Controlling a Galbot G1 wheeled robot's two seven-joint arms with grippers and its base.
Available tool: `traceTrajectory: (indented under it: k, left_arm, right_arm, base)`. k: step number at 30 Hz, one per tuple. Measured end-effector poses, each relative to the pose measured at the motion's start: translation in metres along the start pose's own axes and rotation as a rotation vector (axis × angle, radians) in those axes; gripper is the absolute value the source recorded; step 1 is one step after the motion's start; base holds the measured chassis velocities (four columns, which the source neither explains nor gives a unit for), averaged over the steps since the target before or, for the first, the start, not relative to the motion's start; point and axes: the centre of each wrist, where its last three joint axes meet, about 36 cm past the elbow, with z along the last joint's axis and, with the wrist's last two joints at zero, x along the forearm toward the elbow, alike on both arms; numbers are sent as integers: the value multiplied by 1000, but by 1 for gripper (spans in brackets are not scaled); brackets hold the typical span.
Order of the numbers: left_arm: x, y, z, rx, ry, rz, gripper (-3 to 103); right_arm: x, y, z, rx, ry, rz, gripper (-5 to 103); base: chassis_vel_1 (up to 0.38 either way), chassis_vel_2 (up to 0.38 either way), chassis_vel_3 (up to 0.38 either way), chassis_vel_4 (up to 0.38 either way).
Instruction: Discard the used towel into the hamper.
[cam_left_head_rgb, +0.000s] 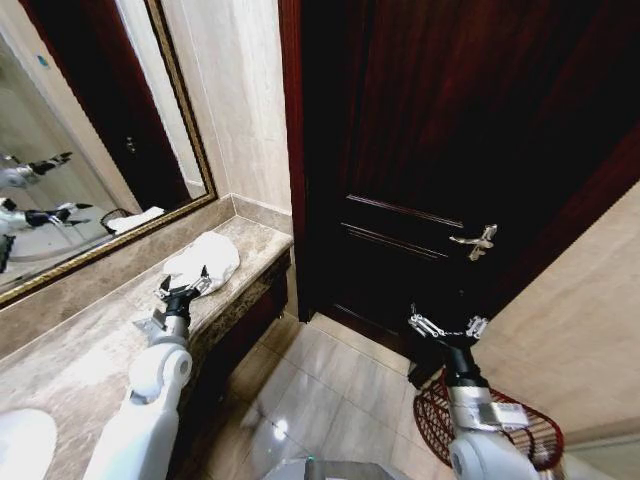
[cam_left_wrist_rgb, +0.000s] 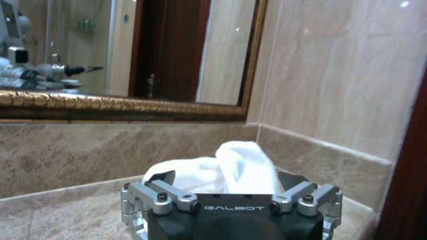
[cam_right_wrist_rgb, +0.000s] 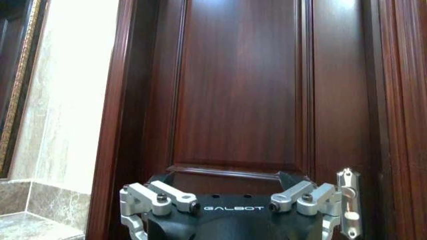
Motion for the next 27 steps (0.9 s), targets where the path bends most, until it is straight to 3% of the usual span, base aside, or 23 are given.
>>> traceTrajectory:
  k: [13, 21, 27]
  left_arm:
    - [-80, -14, -9, 31, 66, -63, 100]
    - [-130, -16, 0, 40, 117, -105, 100]
    - [-153, -28, 11, 31, 163, -91, 100]
  right_arm:
    - [0, -1, 10, 15, 23, -3, 100]
    - [0, -5, 18, 26, 42, -2, 100]
    - [-1, -5, 22, 22, 50, 3, 100]
  base:
    - [0, 0, 0, 0]
    - [0, 0, 0, 0]
    - [0, 0, 0, 0]
